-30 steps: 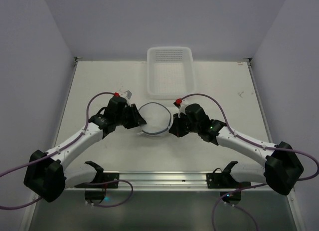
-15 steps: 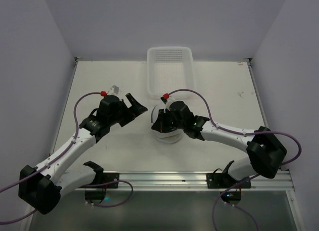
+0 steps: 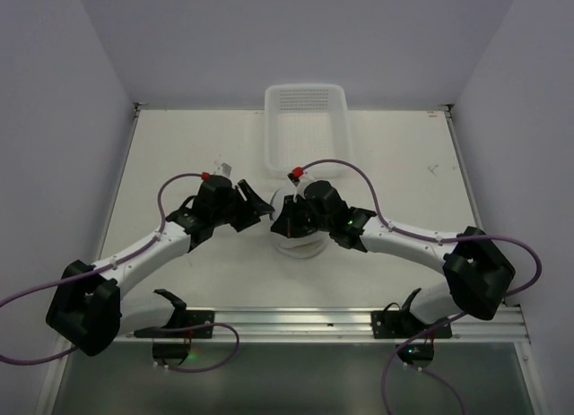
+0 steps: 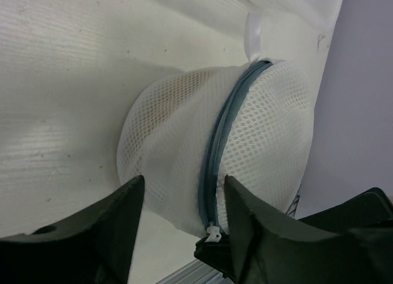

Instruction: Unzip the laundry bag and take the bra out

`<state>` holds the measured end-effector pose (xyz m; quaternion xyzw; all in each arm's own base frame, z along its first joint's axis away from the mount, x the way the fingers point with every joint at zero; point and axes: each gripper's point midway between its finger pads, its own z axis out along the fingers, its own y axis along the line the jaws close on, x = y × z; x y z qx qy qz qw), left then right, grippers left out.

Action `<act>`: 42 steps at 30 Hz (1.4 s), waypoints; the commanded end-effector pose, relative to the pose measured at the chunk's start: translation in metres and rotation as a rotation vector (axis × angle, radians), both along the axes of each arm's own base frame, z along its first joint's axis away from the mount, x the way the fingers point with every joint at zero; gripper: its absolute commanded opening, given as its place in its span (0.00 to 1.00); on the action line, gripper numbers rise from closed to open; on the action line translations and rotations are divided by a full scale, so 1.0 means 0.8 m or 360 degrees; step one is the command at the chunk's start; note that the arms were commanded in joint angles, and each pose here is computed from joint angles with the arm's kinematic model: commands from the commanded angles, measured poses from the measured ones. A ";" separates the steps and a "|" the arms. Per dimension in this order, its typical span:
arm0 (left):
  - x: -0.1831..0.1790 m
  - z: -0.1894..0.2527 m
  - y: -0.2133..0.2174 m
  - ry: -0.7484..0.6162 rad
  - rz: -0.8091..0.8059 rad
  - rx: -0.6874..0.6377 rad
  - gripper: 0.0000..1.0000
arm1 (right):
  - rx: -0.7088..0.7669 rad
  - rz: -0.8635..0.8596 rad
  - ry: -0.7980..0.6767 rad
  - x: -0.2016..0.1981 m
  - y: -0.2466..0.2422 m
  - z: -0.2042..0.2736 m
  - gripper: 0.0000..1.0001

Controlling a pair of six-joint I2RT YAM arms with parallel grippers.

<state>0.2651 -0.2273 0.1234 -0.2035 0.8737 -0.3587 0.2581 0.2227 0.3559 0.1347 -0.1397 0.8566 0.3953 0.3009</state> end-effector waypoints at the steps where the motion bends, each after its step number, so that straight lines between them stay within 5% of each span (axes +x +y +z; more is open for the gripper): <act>1: 0.011 0.021 -0.024 -0.0103 -0.0080 -0.0096 0.54 | 0.0075 -0.0015 -0.0101 0.004 0.001 0.032 0.00; 9: 0.004 0.009 -0.030 -0.0079 -0.0119 -0.0081 0.00 | -0.0024 -0.0076 -0.0095 -0.008 -0.033 0.012 0.00; 21: -0.002 -0.009 0.035 -0.0138 -0.0244 0.0368 0.00 | -0.0362 -0.0663 0.0006 0.018 -0.217 -0.020 0.00; 29: 0.022 0.002 0.033 -0.0245 -0.0489 0.0519 0.00 | -0.0144 -0.0284 0.0038 0.014 -0.143 0.007 0.00; 33: 0.073 0.056 0.019 -0.0390 -0.0472 0.0505 0.09 | -0.0054 -0.0076 0.0088 -0.007 -0.088 0.017 0.00; 36: 0.094 0.061 0.020 -0.0357 -0.0468 0.0544 0.37 | -0.0037 -0.0064 0.0093 -0.012 -0.073 0.021 0.00; 37: 0.103 0.070 0.018 -0.0370 -0.0458 0.0543 0.58 | -0.0025 -0.0080 0.0098 -0.011 -0.073 0.023 0.00; 40: 0.099 0.077 0.025 -0.0340 -0.0399 0.0527 0.96 | -0.0018 -0.0118 0.0060 -0.009 -0.079 0.028 0.01; 42: 0.091 0.076 0.032 -0.0292 -0.0316 0.0502 1.00 | -0.0017 -0.0126 0.0037 -0.010 -0.082 0.033 0.05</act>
